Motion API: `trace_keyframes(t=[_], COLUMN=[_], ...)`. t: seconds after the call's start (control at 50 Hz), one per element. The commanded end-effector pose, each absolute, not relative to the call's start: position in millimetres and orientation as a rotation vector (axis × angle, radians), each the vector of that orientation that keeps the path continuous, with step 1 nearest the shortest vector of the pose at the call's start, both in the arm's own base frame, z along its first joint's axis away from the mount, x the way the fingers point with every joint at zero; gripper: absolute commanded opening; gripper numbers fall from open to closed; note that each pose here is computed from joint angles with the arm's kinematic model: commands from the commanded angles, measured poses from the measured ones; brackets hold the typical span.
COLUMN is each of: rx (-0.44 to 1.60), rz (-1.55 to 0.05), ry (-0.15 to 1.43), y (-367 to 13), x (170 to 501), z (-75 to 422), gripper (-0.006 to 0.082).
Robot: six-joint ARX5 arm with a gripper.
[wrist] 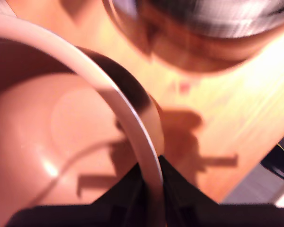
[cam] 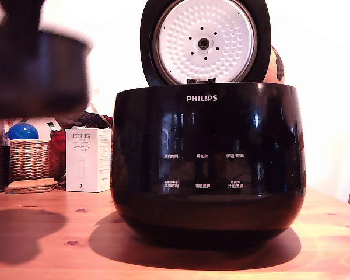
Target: Pick up the metallic pot next to the rice cooker
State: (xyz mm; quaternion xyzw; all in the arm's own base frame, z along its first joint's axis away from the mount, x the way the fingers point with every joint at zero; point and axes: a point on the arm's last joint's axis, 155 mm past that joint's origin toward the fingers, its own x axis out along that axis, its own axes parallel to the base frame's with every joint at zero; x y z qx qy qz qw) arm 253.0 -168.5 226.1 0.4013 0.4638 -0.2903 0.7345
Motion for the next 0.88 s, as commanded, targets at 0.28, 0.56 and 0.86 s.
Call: trace_keyframes(t=[0.28, 0.56, 0.86], rx=[0.917, 0.925, 0.925], rz=[-0.703, -0.722, -0.720], ry=[0.869, 0.856, 0.861], y=[-197.0, -203.3, -202.3], x=[252.2, 248.4, 247.7], z=[261.3, 262.5, 261.9], gripper=[-0.0024, -0.0024, -0.0024])
